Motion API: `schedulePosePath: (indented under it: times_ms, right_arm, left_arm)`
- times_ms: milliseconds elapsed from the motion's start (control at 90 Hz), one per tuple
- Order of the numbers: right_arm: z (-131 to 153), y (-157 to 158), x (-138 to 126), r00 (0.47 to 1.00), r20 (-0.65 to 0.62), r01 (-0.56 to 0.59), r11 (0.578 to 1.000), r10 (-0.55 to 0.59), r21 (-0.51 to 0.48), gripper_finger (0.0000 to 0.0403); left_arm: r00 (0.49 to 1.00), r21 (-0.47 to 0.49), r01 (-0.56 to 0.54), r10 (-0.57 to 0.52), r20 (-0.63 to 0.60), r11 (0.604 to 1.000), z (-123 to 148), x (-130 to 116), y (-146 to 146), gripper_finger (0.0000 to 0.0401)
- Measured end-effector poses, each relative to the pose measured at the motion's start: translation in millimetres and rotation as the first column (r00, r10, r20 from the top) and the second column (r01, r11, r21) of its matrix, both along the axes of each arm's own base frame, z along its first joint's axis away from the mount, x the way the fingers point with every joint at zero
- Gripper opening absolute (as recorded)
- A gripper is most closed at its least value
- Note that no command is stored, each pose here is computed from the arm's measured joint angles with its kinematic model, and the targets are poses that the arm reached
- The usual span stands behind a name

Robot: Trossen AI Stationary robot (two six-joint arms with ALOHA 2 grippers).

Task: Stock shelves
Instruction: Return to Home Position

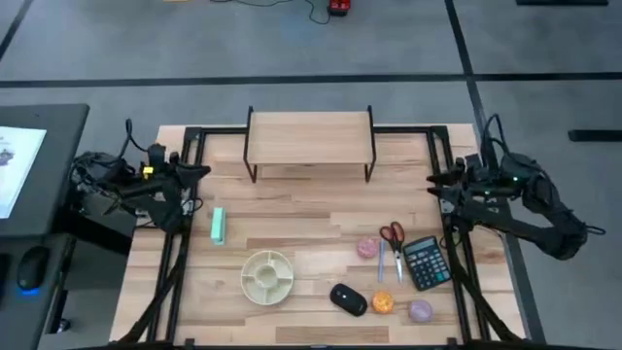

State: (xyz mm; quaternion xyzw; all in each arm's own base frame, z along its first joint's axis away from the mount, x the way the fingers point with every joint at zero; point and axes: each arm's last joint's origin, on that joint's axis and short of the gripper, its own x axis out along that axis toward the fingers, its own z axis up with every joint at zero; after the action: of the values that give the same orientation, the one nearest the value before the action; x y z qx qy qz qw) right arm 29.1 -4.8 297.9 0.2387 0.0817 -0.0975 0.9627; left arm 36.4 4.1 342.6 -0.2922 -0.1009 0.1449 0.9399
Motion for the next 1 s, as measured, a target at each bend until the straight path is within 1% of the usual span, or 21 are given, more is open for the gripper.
schedulePosePath:
  times_ms: [78, 156, 289, 378, 433, 533, 656, 700, 756, 789, 822, 911, 1000]
  right_arm:
    - [-1, 1, -3, 1.0, 0.009, 0.0, 1.0, 0.0, -0.001, 0.0194]
    - [-1, 4, -8, 0.999, 0.035, 0.004, 1.0, -0.004, -0.001, 0.018]
    - [-1, 9, -20, 0.994, 0.104, 0.045, 0.999, -0.046, 0.014, 0.0157]
    - [1, 10, -24, 0.989, 0.134, 0.06, 0.997, -0.066, 0.046, 0.0145]
    - [1, 10, -25, 0.989, 0.133, 0.06, 0.997, -0.067, 0.052, 0.0138]
    - [5, 10, -24, 0.982, 0.18, 0.059, 0.997, -0.066, 0.046, 0.013]
    - [5, 9, -23, 0.978, 0.188, 0.075, 0.995, -0.086, 0.061, 0.0126]
    - [5, 9, -23, 0.978, 0.189, 0.082, 0.995, -0.093, 0.065, 0.0126]
    - [5, 8, -23, 0.975, 0.192, 0.096, 0.991, -0.112, 0.091, 0.0126]
    - [5, 8, -23, 0.972, 0.194, 0.114, 0.988, -0.133, 0.107, 0.0126]
    - [5, 7, -24, 0.969, 0.195, 0.128, 0.985, -0.149, 0.116, 0.0126]
    - [3, 7, -23, 0.972, 0.167, 0.141, 0.98, -0.164, 0.143, 0.0126]
    - [-1, 7, -24, 0.979, 0.131, 0.137, 0.979, -0.158, 0.153, 0.0126]
  left_arm:
    - [0.998, -0.025, 0.06, -0.06, -0.011, 0.998, -4, -2, 0, 0.0]
    - [0.993, -0.026, 0.114, -0.114, -0.03, 0.993, -7, -1, -2, 0.0]
    - [0.981, 0.002, 0.189, -0.188, -0.05, 0.982, -8, -1, -4, 0.0]
    - [0.969, 0.032, 0.243, -0.241, -0.056, 0.97, -11, 0, -6, 0.0]
    - [0.959, 0.042, 0.279, -0.276, -0.063, 0.959, -17, 1, -7, 0.0]
    - [0.942, 0.043, 0.335, -0.333, -0.047, 0.941, -29, -3, -7, 0.0]
    - [0.922, 0.047, 0.386, -0.387, 0.004, 0.921, -45, -9, -5, 0.0]
    - [0.921, 0.065, 0.39, -0.39, 0.0, 0.919, -47, -6, -7, 0.0]
    - [0.905, 0.093, 0.425, -0.424, -0.035, 0.9, -51, -4, -10, 0.0]
    - [0.895, 0.099, 0.446, -0.445, -0.033, 0.889, -53, -3, -11, 0.0]
    - [0.894, 0.106, 0.448, -0.448, -0.021, 0.888, -54, -1, -12, 0.0]
    - [0.891, 0.123, 0.453, -0.454, -0.021, 0.883, -60, 3, -15, 0.0]
    - [0.872, 0.156, 0.482, -0.489, 0.008, 0.862, -62, 7, -19, 0.0]
